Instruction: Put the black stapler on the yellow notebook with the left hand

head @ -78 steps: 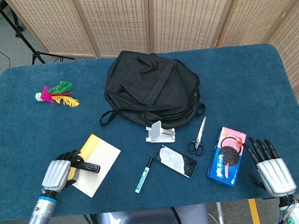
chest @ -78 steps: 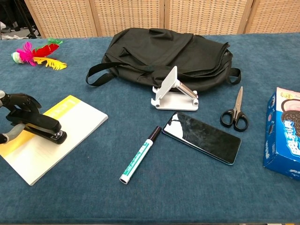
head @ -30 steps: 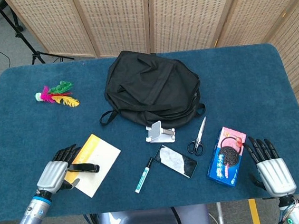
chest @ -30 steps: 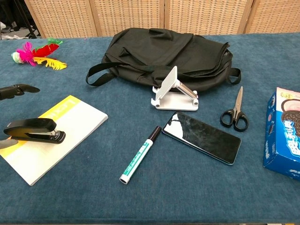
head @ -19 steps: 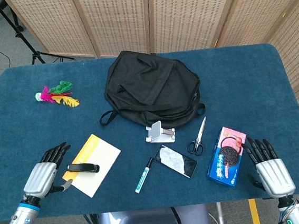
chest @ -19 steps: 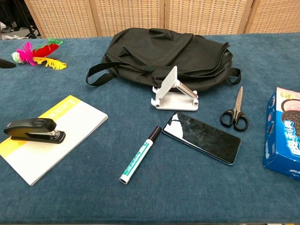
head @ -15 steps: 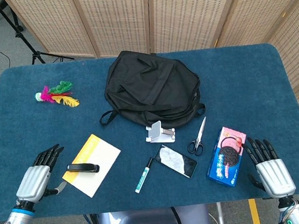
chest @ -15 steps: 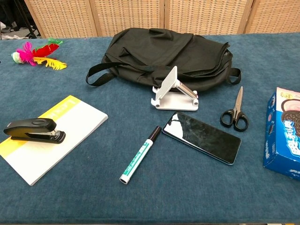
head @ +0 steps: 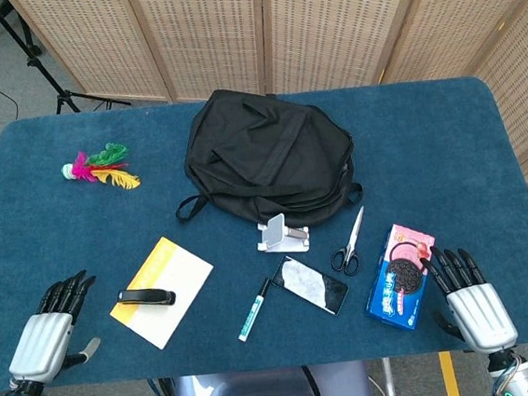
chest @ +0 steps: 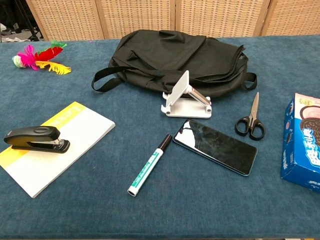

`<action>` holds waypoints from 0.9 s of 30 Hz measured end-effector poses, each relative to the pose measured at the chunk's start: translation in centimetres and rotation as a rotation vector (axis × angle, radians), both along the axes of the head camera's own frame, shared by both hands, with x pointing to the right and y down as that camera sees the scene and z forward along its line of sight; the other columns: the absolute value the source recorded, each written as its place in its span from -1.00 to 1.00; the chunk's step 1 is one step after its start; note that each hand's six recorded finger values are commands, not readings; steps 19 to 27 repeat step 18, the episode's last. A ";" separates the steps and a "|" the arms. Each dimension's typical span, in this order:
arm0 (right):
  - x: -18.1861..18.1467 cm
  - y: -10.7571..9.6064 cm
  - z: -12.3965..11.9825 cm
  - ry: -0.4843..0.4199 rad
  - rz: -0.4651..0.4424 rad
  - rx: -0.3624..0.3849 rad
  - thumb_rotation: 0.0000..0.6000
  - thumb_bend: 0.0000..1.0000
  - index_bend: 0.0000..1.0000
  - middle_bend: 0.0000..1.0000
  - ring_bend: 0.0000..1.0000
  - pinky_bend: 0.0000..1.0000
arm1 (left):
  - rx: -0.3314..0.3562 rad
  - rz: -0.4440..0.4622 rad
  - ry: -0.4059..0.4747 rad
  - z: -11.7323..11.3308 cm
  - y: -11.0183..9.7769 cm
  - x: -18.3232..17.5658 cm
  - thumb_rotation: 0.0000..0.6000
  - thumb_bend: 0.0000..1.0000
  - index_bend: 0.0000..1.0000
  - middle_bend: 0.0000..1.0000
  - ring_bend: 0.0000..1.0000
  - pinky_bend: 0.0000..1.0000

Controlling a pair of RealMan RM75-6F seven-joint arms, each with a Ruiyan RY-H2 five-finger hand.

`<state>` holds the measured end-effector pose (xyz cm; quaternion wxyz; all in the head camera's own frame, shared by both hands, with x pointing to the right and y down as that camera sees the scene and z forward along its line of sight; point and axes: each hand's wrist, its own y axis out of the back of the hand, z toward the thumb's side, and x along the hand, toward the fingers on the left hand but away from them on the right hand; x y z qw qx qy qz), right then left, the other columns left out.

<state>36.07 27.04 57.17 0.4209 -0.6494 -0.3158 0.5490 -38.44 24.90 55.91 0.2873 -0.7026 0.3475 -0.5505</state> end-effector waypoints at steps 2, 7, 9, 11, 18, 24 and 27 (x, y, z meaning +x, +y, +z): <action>-0.1 0.0 -0.1 -0.010 -0.002 0.008 1.00 -0.33 -0.87 -1.00 -1.00 -1.00 | 0.008 -0.001 0.000 -0.1 0.1 -0.1 1.00 -0.49 -0.96 -1.00 -1.00 -0.87; -0.3 -0.1 -0.4 -0.036 -0.002 0.035 1.00 -0.33 -0.87 -1.00 -1.00 -1.00 | 0.013 -0.004 0.002 0.0 0.0 -0.1 1.00 -0.49 -0.96 -1.00 -1.00 -0.87; -0.4 -0.2 -0.5 -0.049 -0.002 0.051 1.00 -0.33 -0.87 -1.00 -1.00 -1.00 | 0.014 -0.006 0.002 0.0 0.0 -0.1 1.00 -0.49 -0.96 -1.00 -1.00 -0.87; -0.5 -0.3 -0.7 -0.065 -0.003 0.071 1.00 -0.33 -0.87 -1.00 -1.00 -1.00 | 0.017 -0.011 0.002 0.1 0.0 -0.2 1.00 -0.48 -0.96 -1.00 -1.00 -0.87; -0.5 -0.3 -0.9 -0.093 -0.004 0.109 1.00 -0.33 -0.87 -1.00 -1.00 -1.00 | 0.019 -0.017 -0.002 0.1 0.0 -0.2 1.00 -0.48 -0.96 -1.00 -1.00 -0.87; -0.5 -0.3 -0.9 -0.093 -0.004 0.109 1.00 -0.33 -0.87 -1.00 -1.00 -1.00 | 0.019 -0.017 -0.002 0.1 0.0 -0.2 1.00 -0.48 -0.96 -1.00 -1.00 -0.87; -0.5 -0.3 -0.9 -0.093 -0.004 0.109 1.00 -0.33 -0.87 -1.00 -1.00 -1.00 | 0.019 -0.017 -0.002 0.1 0.0 -0.2 1.00 -0.48 -0.96 -1.00 -1.00 -0.87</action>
